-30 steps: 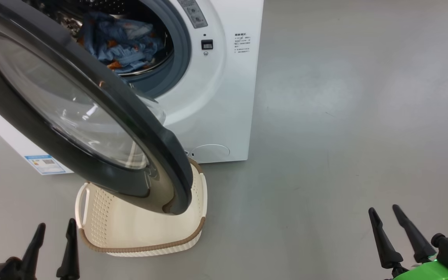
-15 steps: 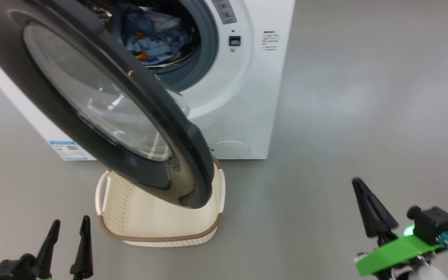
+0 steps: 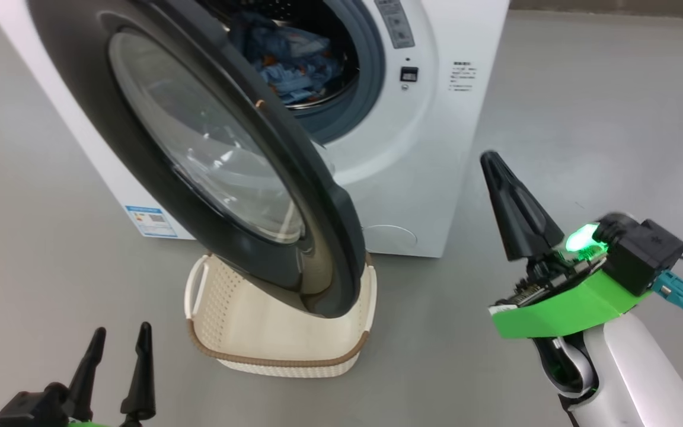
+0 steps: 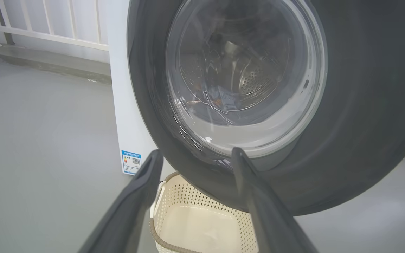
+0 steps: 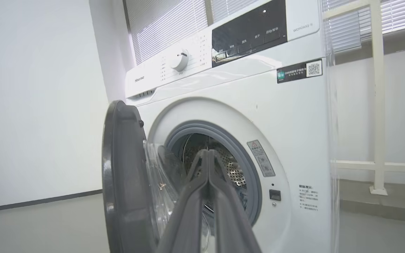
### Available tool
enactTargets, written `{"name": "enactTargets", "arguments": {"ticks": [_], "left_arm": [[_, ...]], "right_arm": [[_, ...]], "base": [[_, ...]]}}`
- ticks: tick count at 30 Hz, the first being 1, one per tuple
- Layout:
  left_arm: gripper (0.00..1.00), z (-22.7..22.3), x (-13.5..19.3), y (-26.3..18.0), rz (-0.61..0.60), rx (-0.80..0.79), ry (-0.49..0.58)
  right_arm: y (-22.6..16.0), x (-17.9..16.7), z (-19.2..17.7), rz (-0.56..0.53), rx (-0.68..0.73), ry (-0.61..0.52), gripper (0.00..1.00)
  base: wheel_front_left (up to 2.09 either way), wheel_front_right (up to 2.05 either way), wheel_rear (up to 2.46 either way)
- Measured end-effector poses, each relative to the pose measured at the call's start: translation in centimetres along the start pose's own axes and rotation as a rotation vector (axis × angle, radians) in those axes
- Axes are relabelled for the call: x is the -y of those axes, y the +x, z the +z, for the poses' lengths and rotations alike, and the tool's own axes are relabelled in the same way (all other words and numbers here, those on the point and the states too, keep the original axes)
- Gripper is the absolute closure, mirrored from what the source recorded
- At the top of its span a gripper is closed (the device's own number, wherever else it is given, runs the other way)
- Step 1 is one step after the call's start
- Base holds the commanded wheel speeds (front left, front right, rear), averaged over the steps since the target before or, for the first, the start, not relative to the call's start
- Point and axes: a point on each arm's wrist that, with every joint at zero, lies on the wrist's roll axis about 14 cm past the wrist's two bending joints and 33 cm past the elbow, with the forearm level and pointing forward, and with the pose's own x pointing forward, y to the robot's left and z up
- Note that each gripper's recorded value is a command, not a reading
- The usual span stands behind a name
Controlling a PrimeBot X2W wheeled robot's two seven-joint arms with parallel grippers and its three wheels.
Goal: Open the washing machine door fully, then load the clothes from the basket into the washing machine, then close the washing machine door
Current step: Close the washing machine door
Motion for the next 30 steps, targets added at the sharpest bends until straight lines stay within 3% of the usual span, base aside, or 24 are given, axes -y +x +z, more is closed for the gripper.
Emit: {"name": "enactTargets", "arguments": {"ticks": [6,12,20,30], "left_arm": [[0.00,1.0,0.2,-0.8,0.003,0.033,0.001],[0.00,1.6,-0.2,-1.6,0.026,0.054,-0.003],[0.00,1.4,-0.7,-2.1,0.052,0.048,-0.011],[0.00,0.4,-0.7,-2.0,0.068,0.022,-0.024]], "right_arm": [[1.7,-5.7,2.8,0.174,0.099,0.042,1.00],[1.5,-10.6,1.8,0.314,0.075,0.108,1.00],[-0.4,-14.9,-3.8,0.424,-0.107,0.210,1.00],[-4.9,-15.7,-12.2,0.421,-0.397,0.265,1.00]], "base": [[0.00,0.00,0.00],[0.00,0.00,0.00],[0.00,0.00,0.00],[0.00,0.00,0.00]]}}
